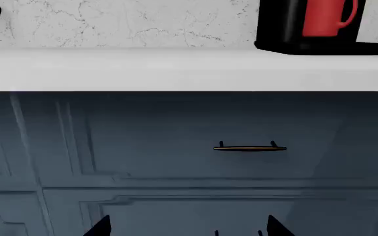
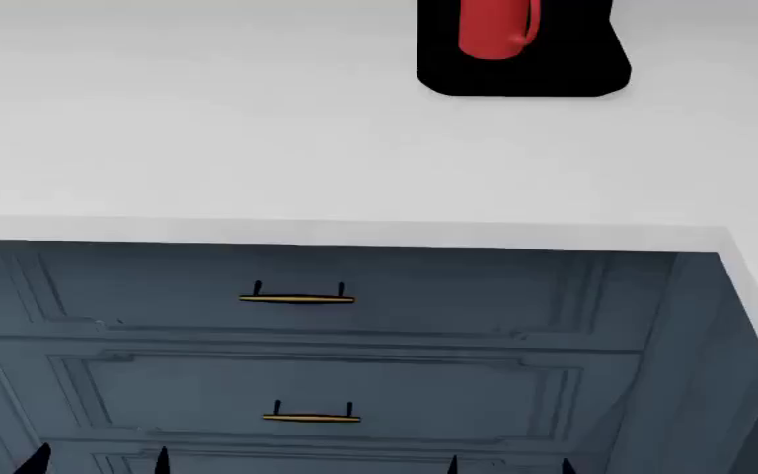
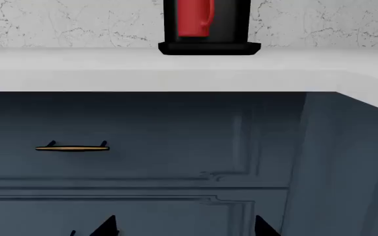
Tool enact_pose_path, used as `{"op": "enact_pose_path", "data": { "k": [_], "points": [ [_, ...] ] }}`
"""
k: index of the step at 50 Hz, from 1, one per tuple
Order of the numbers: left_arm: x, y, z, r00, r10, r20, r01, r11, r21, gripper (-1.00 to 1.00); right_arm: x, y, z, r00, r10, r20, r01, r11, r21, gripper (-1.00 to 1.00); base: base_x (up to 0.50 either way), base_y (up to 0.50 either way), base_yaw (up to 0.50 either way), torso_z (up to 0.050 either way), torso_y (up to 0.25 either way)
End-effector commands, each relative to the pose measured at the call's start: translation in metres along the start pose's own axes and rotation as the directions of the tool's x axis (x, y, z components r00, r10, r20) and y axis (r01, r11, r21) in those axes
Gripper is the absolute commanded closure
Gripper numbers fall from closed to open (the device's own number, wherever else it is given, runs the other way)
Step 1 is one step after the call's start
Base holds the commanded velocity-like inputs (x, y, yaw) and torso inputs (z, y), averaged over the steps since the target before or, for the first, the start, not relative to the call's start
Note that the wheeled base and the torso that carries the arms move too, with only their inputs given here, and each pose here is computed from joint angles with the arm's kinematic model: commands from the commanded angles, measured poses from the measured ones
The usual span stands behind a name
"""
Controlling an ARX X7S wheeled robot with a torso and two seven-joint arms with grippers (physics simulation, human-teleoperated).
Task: Pick the mug from under the coffee machine dispenser and place it on the counter.
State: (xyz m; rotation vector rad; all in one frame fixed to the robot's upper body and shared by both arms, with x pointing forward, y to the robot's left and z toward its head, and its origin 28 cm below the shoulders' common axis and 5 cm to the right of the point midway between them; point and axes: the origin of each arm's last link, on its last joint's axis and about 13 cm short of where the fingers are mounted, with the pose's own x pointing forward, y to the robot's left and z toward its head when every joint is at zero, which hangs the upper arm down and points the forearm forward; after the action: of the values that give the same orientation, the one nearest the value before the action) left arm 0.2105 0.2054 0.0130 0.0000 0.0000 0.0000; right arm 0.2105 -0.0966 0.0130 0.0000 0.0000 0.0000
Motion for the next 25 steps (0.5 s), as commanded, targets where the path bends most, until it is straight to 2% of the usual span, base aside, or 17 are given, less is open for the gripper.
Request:
{"op": "enact_pose_path", "data": {
  "k": [1, 14, 15, 18, 25],
  "points": [
    [-0.0005, -0.0002, 0.0018, 1.000, 0.000, 0.000, 0.000, 1.000, 0.000, -1.00, -0.0007, 0.0003, 0.0016, 1.000, 0.000, 0.000, 0.000, 1.000, 0.000, -1.00, 0.00, 0.00, 0.00, 0.000, 0.000],
    [-0.0003, 0.0021, 0.0050, 0.999, 0.035, 0.021, -0.035, 0.999, -0.016, -1.00, 0.0006, 0.0007, -0.0004, 1.000, -0.004, -0.005, 0.004, 1.000, 0.000, -1.00, 0.00, 0.00, 0.00, 0.000, 0.000],
    [0.0000, 0.0021, 0.0052, 0.999, 0.050, 0.001, -0.050, 0.999, 0.011, -1.00, 0.0006, 0.0007, -0.0006, 1.000, -0.004, -0.005, 0.004, 1.000, 0.000, -1.00, 0.00, 0.00, 0.00, 0.000, 0.000],
    [0.0002, 0.0039, 0.0046, 0.998, 0.056, 0.006, -0.056, 0.998, -0.027, -1.00, 0.0001, 0.0007, -0.0001, 1.000, -0.004, -0.003, 0.004, 1.000, -0.001, -1.00, 0.00, 0.00, 0.00, 0.000, 0.000],
    [-0.0010, 0.0045, 0.0065, 0.998, 0.045, 0.042, -0.043, 0.998, -0.035, -1.00, 0.0005, 0.0008, -0.0004, 1.000, -0.003, 0.007, 0.003, 1.000, -0.005, -1.00, 0.00, 0.00, 0.00, 0.002, 0.000]
  ]
}}
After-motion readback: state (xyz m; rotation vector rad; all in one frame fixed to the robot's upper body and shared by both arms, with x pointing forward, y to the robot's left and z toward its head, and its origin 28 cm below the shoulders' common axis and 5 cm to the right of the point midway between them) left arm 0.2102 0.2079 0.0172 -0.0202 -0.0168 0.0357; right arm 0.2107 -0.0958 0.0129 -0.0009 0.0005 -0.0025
